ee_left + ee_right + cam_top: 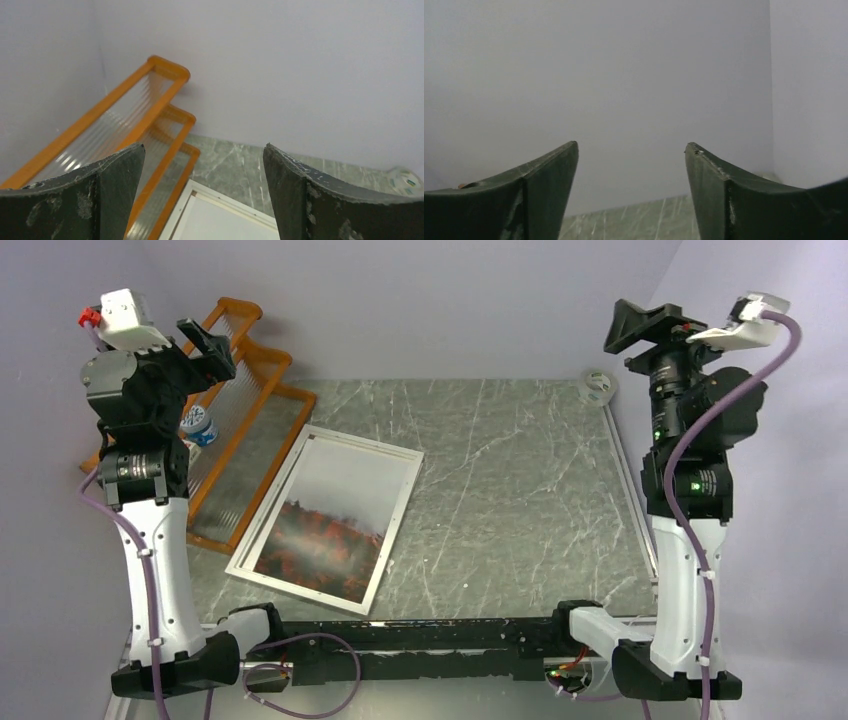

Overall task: Put the photo into the frame
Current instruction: Move the photo frame to the center of the board.

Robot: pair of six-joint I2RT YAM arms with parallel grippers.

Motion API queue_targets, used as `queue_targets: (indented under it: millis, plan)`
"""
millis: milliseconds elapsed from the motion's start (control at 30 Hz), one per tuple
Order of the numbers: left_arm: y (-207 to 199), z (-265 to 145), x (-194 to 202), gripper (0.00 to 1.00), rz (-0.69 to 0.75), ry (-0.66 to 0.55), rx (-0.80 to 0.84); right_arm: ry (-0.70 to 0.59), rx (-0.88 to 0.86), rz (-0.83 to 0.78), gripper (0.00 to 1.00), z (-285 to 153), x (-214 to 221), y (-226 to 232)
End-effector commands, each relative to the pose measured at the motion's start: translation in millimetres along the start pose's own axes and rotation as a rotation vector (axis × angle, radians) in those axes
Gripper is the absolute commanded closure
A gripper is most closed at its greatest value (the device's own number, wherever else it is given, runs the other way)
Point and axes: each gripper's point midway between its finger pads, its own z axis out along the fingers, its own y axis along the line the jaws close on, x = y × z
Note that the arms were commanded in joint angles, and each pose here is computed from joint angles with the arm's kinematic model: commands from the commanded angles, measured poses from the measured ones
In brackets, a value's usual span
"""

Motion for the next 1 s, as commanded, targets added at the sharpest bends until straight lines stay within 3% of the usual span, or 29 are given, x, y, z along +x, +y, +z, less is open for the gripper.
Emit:
queue_targets:
  millis: [0, 100, 200, 433, 500, 633, 967]
  plan:
    - [-19.5, 2.5, -5.5, 0.07, -0.041, -0.028, 0.099, 0.042, 0.003, 0.026, 0.10, 0.6, 19.6, -3.2]
    - [-24.5, 6.0, 2.3, 0.07, -0.066, -0.011, 0.132, 0.117, 0.029, 0.050, 0.01, 7.5, 46.5, -10.0]
    - [-29.2, 8.5, 7.7, 0.08, -0.082, -0.001, 0.163, 0.221, 0.058, 0.094, 0.01, 13.3, 80.9, -16.3]
    - [-32.3, 11.4, 16.8, 0.09, -0.096, 0.016, 0.190, 0.402, -0.091, 0.258, 0.05, 8.9, 147.4, 9.1]
    - [-32.8, 12.4, 21.2, 0.09, -0.106, 0.025, 0.194, 0.500, -0.168, 0.336, 0.05, 4.7, 176.8, 22.4]
    - [-34.6, 12.4, 29.6, 0.09, -0.121, 0.046, 0.209, 0.710, -0.142, 0.483, 0.01, -15.6, 263.4, 35.3]
    - [-29.2, 6.4, 55.3, 0.09, -0.132, 0.102, 0.192, 1.221, -0.109, 0.227, 0.03, -122.9, 453.7, 126.6]
